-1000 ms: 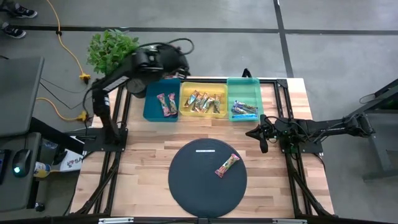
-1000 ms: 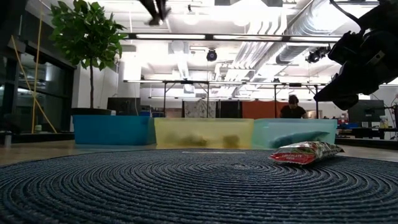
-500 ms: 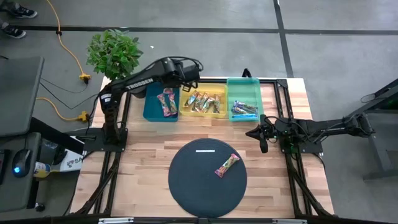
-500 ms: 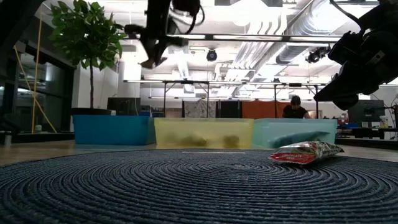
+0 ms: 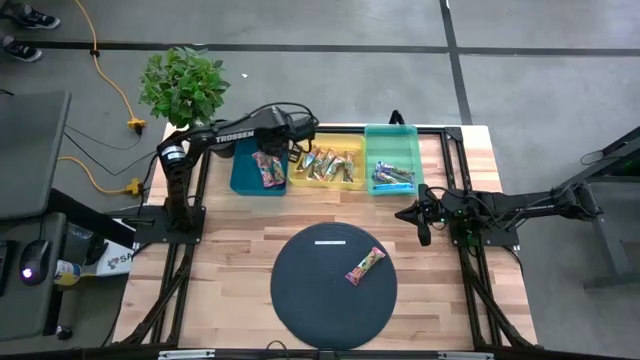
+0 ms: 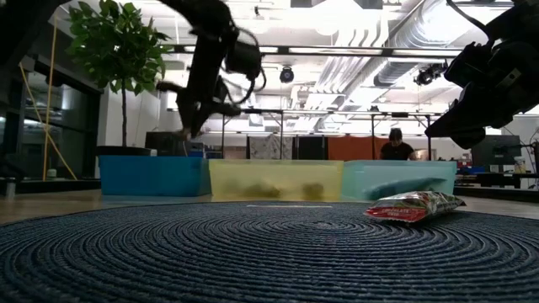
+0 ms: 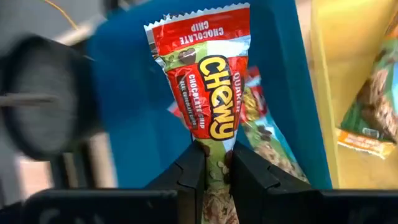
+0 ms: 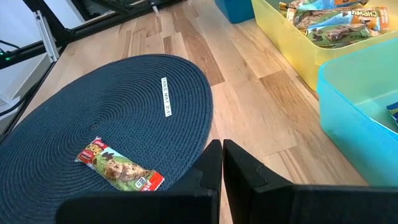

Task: Pick and place Granola Bars by type
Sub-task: Put the red granola bar into the blue bin

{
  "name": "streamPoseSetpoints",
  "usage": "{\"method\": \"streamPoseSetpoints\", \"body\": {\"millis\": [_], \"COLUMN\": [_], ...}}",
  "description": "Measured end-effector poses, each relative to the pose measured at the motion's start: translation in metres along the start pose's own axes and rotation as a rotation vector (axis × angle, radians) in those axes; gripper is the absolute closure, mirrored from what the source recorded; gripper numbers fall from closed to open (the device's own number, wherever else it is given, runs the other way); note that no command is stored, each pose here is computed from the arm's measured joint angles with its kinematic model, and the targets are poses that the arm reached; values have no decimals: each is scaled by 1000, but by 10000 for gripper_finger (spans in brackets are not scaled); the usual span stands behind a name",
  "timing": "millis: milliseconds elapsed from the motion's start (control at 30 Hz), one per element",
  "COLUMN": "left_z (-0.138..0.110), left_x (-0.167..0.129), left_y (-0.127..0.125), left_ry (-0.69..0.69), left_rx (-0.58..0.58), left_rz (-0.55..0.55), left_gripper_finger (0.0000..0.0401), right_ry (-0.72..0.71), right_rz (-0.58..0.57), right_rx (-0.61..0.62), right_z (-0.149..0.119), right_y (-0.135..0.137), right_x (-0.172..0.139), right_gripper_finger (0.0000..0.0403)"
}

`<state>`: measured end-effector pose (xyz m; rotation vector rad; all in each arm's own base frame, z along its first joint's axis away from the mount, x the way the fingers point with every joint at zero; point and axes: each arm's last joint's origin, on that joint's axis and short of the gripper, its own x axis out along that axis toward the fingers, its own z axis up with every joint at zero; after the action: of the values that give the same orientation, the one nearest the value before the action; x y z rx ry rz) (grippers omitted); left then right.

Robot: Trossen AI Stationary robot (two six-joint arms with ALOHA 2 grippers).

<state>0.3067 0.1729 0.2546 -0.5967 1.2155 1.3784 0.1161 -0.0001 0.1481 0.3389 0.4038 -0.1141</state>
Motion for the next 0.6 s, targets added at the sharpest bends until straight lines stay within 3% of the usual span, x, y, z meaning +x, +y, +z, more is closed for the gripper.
{"method": "streamPoseSetpoints", "body": {"millis": [133,300,600], "left_z": [-4,-10,-10], "left_x": [26,46,57], "left_y": [-2,-2,-2], "left_ry": [74,116,152], "left_rx": [1,-9,-15], "left_rz": [-63,-82,-137], "left_gripper_finger": [339,302,260], "right_ry": [0,0,0], "right_rz": [0,0,0], "right_rx": [0,0,0], "right_z": [0,0,0], "right_y": [0,0,0], "right_x": [0,0,0], "right_gripper_finger": [402,402,402]}}
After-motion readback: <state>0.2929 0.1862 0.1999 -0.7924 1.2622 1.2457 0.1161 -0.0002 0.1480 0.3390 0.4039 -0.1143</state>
